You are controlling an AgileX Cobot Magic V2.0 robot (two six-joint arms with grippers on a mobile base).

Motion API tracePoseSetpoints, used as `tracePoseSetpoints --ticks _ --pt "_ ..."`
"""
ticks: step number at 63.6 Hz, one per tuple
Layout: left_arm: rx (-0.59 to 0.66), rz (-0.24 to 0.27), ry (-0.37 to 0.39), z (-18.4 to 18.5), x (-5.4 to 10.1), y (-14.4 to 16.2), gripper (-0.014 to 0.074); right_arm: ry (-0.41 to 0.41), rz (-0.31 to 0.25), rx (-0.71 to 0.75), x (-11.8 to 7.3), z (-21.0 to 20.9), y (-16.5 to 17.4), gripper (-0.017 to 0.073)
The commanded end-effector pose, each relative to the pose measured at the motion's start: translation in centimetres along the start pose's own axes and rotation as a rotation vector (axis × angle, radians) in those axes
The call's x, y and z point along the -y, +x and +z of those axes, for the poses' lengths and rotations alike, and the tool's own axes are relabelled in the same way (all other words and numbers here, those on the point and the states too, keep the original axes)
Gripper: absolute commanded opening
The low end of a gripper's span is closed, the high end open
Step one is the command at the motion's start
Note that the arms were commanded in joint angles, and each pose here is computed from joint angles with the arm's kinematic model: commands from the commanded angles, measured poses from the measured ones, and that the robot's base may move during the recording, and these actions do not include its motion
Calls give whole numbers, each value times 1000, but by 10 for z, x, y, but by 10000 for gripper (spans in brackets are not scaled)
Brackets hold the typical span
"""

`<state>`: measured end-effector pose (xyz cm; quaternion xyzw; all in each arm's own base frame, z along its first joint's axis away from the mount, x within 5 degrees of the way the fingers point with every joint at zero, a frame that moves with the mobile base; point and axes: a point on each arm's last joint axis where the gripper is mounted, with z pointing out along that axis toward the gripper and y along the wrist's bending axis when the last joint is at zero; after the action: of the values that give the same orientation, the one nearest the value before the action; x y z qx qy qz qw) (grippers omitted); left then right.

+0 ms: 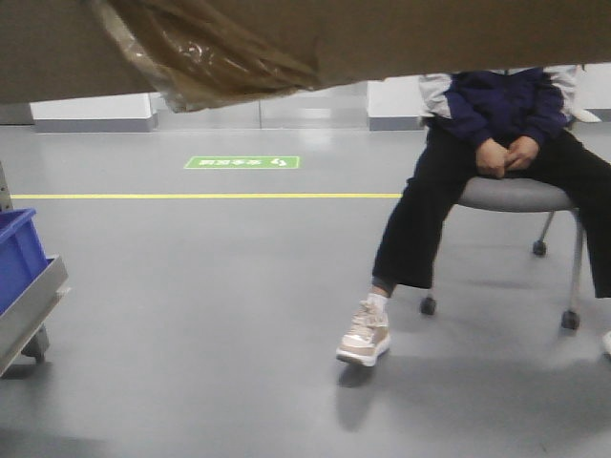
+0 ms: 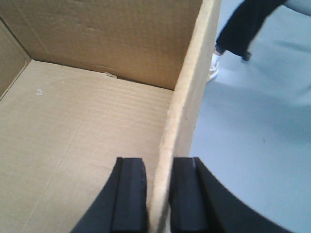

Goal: Grab carton from right shelf to conveyor
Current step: 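Hold the carton with both grippers while the base drives to the conveyor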

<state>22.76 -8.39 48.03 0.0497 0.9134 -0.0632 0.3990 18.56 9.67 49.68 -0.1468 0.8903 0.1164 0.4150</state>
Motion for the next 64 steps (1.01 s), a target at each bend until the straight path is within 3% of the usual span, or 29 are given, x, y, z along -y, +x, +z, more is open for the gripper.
tracePoseSetpoints --ticks 1,50,64 --pt "38 23 -35 -5 -5 -2 -20 11 -31 55 2 -10 -2 -70" --pt "46 33 -63 -5 -7 -3 -20 4 -30 61 1 -8 -3 -70" --pt "47 34 -65 -5 -7 -3 -20 -6 -30 128 0 -9 -10 -70"
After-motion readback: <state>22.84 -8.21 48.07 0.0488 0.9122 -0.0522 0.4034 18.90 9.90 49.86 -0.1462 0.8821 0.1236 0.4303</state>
